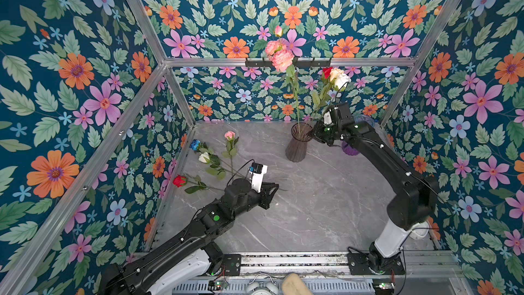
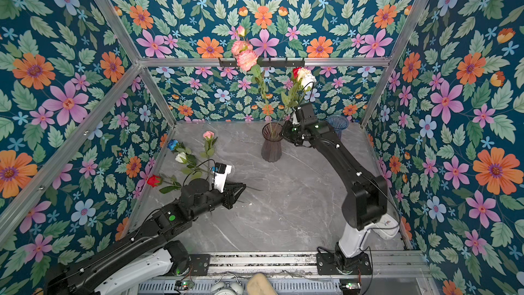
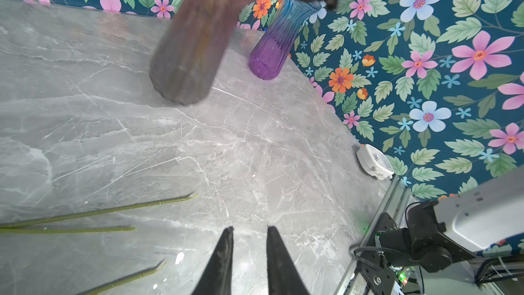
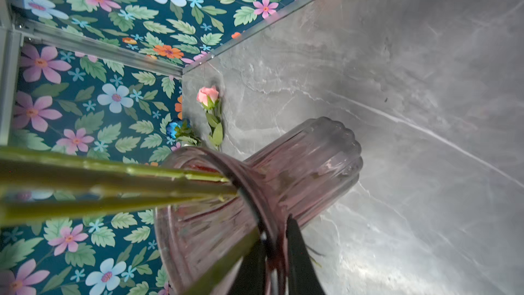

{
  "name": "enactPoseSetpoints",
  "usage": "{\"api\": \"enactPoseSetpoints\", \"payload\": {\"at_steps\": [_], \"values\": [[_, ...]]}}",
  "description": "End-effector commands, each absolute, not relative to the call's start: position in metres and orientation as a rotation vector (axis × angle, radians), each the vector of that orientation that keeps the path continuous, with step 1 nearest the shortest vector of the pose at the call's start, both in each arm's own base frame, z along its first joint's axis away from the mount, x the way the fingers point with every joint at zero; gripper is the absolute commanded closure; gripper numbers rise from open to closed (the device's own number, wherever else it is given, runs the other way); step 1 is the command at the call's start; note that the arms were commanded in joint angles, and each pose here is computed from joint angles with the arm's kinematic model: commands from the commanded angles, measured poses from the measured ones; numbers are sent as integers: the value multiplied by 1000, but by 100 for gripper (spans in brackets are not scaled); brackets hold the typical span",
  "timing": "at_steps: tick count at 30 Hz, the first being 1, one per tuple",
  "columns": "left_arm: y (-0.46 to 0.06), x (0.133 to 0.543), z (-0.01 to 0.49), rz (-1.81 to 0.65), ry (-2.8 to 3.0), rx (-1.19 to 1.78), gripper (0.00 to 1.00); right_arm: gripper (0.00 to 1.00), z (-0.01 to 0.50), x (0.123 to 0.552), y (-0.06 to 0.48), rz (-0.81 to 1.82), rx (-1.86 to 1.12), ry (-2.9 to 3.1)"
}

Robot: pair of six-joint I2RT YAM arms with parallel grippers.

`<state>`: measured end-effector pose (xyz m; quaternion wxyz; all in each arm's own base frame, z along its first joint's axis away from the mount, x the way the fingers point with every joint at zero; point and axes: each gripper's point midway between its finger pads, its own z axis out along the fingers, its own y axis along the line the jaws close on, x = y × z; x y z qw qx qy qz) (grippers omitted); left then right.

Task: Arrange flowers in a vase
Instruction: Place the vase at the top-center of the table.

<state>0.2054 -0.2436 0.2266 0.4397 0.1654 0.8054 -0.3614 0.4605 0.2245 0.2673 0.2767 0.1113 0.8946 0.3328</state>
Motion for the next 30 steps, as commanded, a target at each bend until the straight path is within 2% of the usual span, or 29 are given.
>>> {"api": "enactPoseSetpoints", "payload": {"at_steps": [1, 7, 13, 30], "values": [[-238, 204, 228, -875, 2005, 408, 76, 100, 295, 495, 239, 996, 241, 2310], [-232, 201, 232, -873, 1998, 397, 76, 100, 279, 536, 247, 886, 208, 2403], [-231, 200, 235, -872, 1997, 397, 76, 100, 273, 552, 242, 893, 279, 2419], [-238, 205, 234, -867, 2002, 418, 75, 100, 250, 513, 238, 914, 254, 2486]]}}
